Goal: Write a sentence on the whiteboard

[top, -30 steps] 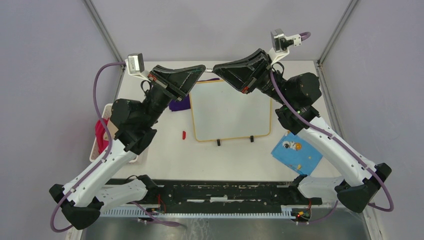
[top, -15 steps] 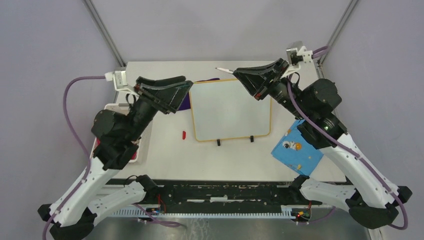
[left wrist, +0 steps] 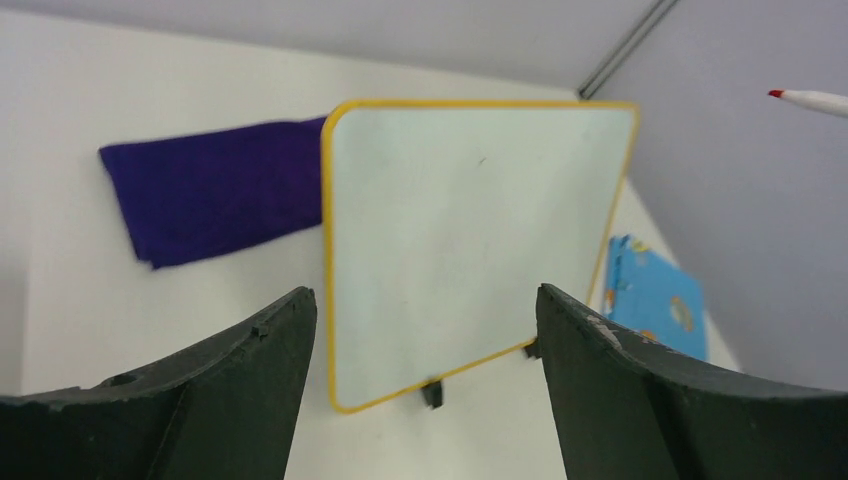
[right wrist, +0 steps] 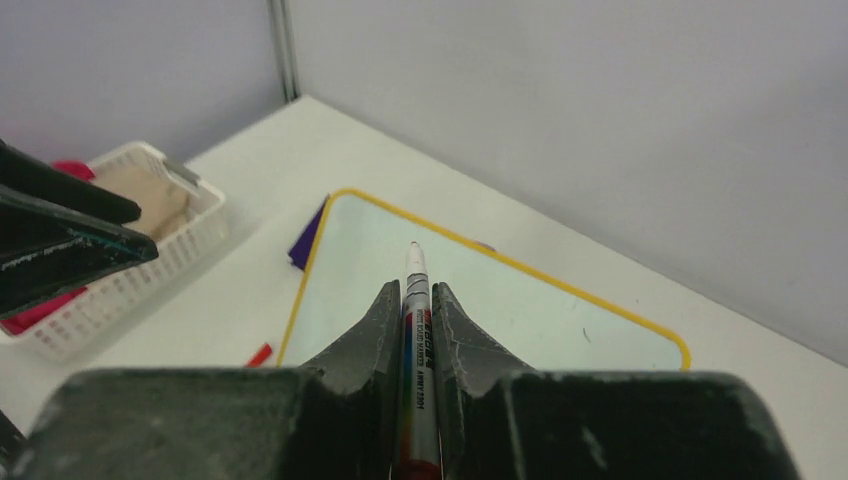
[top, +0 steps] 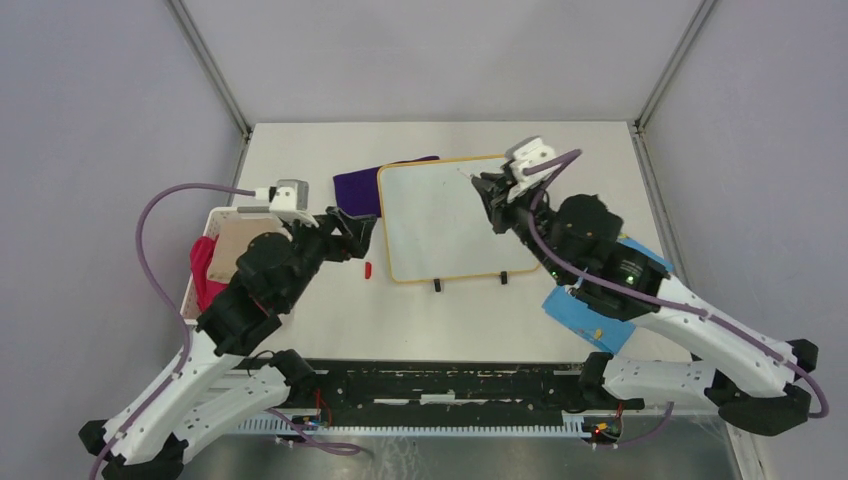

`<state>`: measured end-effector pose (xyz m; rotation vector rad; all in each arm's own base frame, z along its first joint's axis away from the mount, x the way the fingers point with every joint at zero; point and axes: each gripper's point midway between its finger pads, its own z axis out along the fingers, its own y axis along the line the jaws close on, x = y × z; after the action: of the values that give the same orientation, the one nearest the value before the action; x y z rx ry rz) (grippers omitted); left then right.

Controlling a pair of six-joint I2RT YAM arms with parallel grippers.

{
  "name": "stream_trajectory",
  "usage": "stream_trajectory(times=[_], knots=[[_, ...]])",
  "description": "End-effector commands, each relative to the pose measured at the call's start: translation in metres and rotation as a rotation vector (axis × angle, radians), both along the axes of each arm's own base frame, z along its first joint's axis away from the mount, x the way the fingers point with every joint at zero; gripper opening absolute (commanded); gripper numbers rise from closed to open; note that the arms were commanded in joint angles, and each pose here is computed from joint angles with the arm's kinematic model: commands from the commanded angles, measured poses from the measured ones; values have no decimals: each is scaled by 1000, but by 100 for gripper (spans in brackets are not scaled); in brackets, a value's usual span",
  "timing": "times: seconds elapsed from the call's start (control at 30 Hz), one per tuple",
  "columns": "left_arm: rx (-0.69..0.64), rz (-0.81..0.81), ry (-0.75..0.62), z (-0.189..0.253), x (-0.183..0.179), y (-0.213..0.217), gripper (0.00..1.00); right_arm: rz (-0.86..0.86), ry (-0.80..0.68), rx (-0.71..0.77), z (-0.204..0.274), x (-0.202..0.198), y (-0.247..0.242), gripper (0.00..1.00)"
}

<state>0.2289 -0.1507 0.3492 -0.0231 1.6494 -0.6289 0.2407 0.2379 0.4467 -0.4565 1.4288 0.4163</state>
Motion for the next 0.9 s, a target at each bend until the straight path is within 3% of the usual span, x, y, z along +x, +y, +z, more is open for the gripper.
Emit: stream_trajectory(times=[0.0,0.13,0.33,0.47,0.7,0.87], knots=[[110,126,49,-32,10,22,86,-177,23,-158,-46,10,-9,0],[166,210,68,-46,19,34,86,-249,56,-167,-88,14,-16,0],[221,224,45,-52,28,33,89,-165,47,-66,-112,3,-14,0],[252,221,67,-64,34,28,98,-107,36,-65,-118,-3,-9,0],[346,73,76,-78,35,2,100,-32,19,-23,-130,-12,-4,0],[311,33,67,-80,37,0,100,-39,46,-3,-142,-11,-4,0]])
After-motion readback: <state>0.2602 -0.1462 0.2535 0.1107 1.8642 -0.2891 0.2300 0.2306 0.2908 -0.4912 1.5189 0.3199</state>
